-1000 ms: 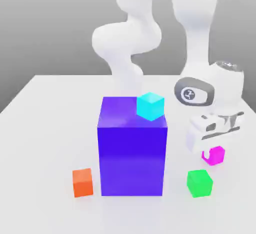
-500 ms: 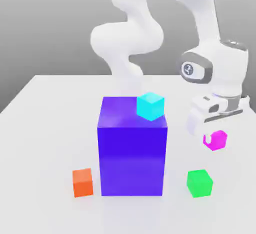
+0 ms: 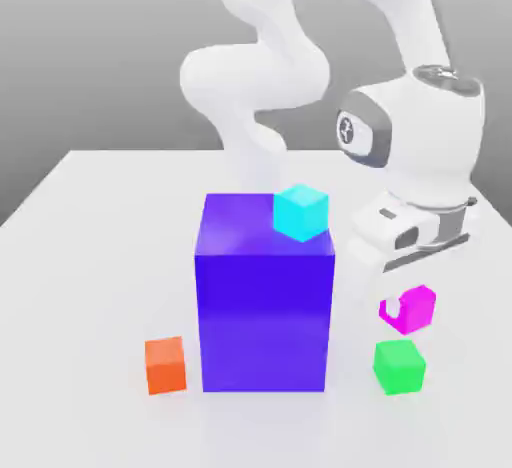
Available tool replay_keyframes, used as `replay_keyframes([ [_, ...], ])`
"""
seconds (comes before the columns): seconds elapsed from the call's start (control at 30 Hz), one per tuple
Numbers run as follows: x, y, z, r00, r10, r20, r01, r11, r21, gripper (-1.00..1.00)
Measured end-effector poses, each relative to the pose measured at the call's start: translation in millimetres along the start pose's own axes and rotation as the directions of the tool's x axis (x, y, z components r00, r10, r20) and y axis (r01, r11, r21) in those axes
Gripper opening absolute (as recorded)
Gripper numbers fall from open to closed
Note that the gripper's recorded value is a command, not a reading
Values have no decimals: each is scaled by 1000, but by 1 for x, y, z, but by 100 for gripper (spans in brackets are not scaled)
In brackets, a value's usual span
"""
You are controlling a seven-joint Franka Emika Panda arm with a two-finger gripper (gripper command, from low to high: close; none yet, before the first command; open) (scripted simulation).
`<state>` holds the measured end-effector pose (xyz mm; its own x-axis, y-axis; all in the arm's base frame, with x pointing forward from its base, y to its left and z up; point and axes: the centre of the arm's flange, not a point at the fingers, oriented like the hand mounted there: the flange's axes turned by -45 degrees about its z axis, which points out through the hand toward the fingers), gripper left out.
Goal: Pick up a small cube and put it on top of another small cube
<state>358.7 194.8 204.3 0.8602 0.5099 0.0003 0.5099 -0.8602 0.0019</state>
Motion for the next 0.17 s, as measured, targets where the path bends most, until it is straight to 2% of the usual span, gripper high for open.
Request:
replay_keyframes([
  [0.03,0,-1,11,1000,-2,0,2,1000,0,-100],
  [0.07,-1,-1,20,1000,-4,0,4,1000,1,100],
  [0.17,-1,-1,20,1000,-4,0,4,1000,1,100],
])
